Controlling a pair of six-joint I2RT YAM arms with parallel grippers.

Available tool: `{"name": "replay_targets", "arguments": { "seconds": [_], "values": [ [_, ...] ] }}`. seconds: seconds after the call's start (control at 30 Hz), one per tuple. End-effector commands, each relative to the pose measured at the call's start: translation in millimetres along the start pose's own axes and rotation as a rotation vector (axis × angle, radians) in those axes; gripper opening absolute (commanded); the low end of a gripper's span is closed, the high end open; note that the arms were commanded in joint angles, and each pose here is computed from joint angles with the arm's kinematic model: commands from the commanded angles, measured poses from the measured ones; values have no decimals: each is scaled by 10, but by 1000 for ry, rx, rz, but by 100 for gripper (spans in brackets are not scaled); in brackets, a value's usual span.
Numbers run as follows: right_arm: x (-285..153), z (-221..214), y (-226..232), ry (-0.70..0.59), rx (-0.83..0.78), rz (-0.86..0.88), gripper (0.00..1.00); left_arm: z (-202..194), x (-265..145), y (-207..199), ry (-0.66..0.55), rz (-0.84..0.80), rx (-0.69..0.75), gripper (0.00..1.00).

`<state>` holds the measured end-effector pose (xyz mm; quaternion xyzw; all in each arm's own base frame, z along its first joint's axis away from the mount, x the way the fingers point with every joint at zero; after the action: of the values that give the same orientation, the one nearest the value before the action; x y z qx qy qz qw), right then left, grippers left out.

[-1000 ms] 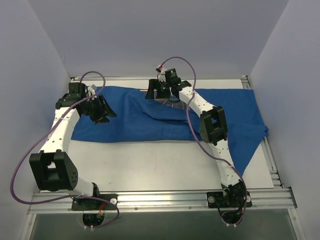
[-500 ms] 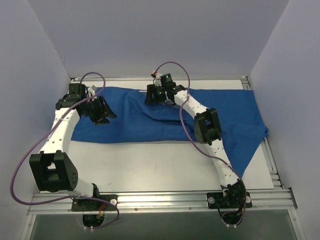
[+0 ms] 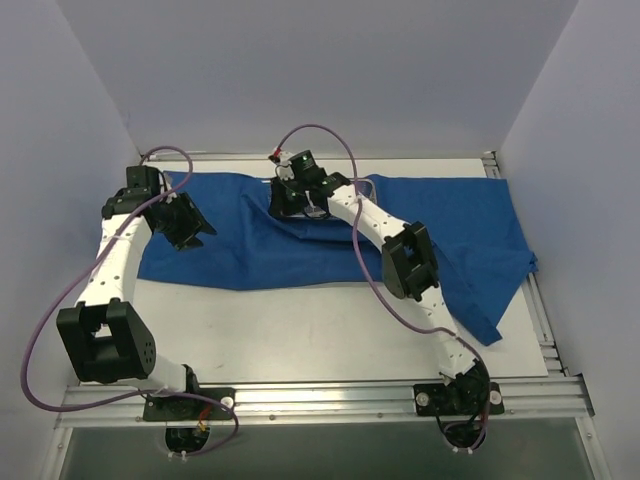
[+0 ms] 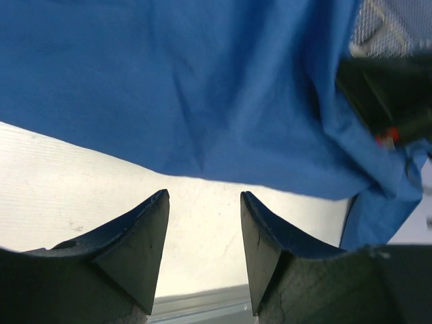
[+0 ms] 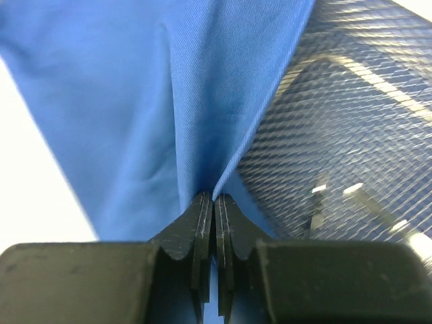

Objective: Open and lay out the surgical kit
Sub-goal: Open the surgical kit at the center of the board, then move the surgical kit at the center of the board.

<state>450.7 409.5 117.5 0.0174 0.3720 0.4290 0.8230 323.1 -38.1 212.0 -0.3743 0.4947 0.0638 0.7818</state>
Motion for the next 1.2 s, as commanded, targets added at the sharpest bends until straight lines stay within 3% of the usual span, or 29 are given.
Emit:
{"name": "replay_targets", "arguments": {
  "seconds": [0.0,0.17,0.27,0.33,0.43,0.5,0.57,0.67,0.83,0.93,1.0,1.07,1.17],
  "values": [
    [-697,482,819,-85,-66,108,0,285,-240,93,-136,28,-105,56],
    [-800,-140,1741,94,-166,255,0,392,-349,297,-192,67,-159,58],
    [-765,-834,2053,319,-141,346,0,409,-402,407,-209,79,-171,59],
    [-747,-1330,2087,461,-148,355,0,378,-429,475,-210,105,-177,61],
    [-828,-1707,2160,530,-201,298,0,297,-427,542,-196,126,-183,64],
    [-911,-1664,2040,489,-168,247,30,227,-444,624,-192,170,-196,65],
    [-941,-1517,1942,422,-112,220,53,207,-504,689,-218,211,-197,66],
    [-1124,-1079,1751,305,-12,203,60,186,-615,753,-242,274,-193,64],
    [-1699,-314,1232,67,110,93,57,309,-553,550,-236,175,-120,55],
    [-2053,-71,788,-29,209,-61,49,409,-380,390,-186,91,-99,43],
    [-2392,62,171,-121,309,-256,35,520,-251,287,-164,57,-87,32],
    [-2690,23,-429,-164,427,-391,18,611,-118,149,-140,19,-68,29],
    [-2974,-41,-1006,-224,531,-499,8,695,155,46,-75,2,-67,27]
  ]
}}
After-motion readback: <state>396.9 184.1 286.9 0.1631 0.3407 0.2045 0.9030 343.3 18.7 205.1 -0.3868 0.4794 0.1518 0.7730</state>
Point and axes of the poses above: each gripper's point midway between its finger pads, its own x axis out along the fingers, its own y axis along the line the jaws close on, z = x × y, the point moved 4 cm from there along -x, back along the fingers, and after that the axes turned 7 degrees about -x, right-handed, at the moved point
